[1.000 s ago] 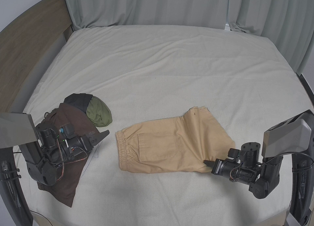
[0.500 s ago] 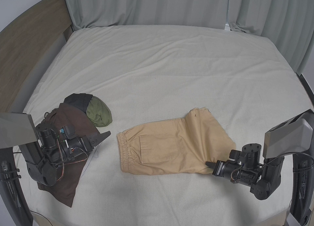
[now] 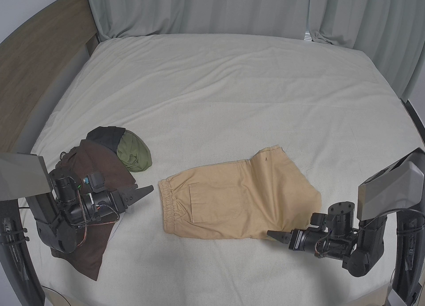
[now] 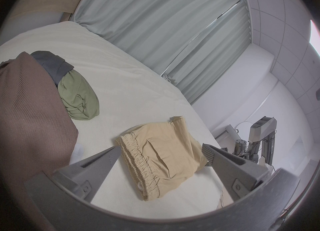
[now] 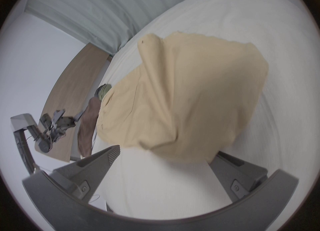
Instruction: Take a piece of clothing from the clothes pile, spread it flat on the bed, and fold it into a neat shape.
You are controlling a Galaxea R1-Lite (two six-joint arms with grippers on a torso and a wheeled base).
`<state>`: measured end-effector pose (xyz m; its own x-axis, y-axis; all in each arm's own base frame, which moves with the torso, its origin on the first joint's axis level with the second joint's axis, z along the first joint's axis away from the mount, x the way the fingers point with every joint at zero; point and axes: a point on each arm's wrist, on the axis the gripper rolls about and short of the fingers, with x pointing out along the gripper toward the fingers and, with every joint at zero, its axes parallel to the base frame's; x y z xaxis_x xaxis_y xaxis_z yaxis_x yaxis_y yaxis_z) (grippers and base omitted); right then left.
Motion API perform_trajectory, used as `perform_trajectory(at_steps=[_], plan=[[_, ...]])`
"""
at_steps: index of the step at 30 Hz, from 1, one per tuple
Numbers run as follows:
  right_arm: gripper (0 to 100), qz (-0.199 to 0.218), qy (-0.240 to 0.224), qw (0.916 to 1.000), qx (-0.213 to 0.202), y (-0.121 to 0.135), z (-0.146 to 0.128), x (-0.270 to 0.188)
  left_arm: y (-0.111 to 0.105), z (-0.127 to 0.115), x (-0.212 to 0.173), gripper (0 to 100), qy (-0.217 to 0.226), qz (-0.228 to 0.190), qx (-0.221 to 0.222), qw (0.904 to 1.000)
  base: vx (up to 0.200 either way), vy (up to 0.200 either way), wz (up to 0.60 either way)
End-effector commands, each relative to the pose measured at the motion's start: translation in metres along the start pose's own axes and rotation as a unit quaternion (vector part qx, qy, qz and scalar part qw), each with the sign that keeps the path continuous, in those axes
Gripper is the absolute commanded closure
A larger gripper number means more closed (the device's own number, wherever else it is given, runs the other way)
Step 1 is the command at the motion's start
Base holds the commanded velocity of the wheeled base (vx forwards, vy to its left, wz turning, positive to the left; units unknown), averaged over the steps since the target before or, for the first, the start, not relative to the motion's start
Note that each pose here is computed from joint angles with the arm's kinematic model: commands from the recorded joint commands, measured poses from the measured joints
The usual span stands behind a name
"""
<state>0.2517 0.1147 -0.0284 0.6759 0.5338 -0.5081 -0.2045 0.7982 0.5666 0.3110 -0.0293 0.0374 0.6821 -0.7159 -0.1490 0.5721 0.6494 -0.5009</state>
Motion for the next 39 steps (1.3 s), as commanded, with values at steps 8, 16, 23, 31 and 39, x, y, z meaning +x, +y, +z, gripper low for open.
perform_trajectory(at_steps=[8,16,23,31,39], plan=[[0,0.105,0.069,0.9910,-0.044,0.022,-0.007,-0.049,0.006,-0.013,0.002,0,0.023,-0.010,0.012,0.9996,0.000,0.000,0.00],[0,0.155,0.020,0.9850,-0.072,0.041,0.013,-0.064,0.007,-0.021,0.004,0,0.040,-0.025,0.015,0.9988,0.000,0.000,0.00],[0,0.204,-0.035,0.9724,-0.108,0.058,0.040,-0.058,0.008,-0.026,0.005,0,0.047,-0.025,0.010,0.9986,0.000,0.000,0.00],[0,0.210,-0.050,0.9616,-0.169,0.037,0.052,-0.069,0.007,-0.034,0.005,0,0.060,-0.026,-0.002,0.9978,0.000,0.000,0.00],[0,0.211,-0.060,0.9602,-0.172,0.038,0.056,-0.073,0.008,-0.046,0.010,0,0.079,-0.031,-0.012,0.9963,0.000,0.000,0.00]])
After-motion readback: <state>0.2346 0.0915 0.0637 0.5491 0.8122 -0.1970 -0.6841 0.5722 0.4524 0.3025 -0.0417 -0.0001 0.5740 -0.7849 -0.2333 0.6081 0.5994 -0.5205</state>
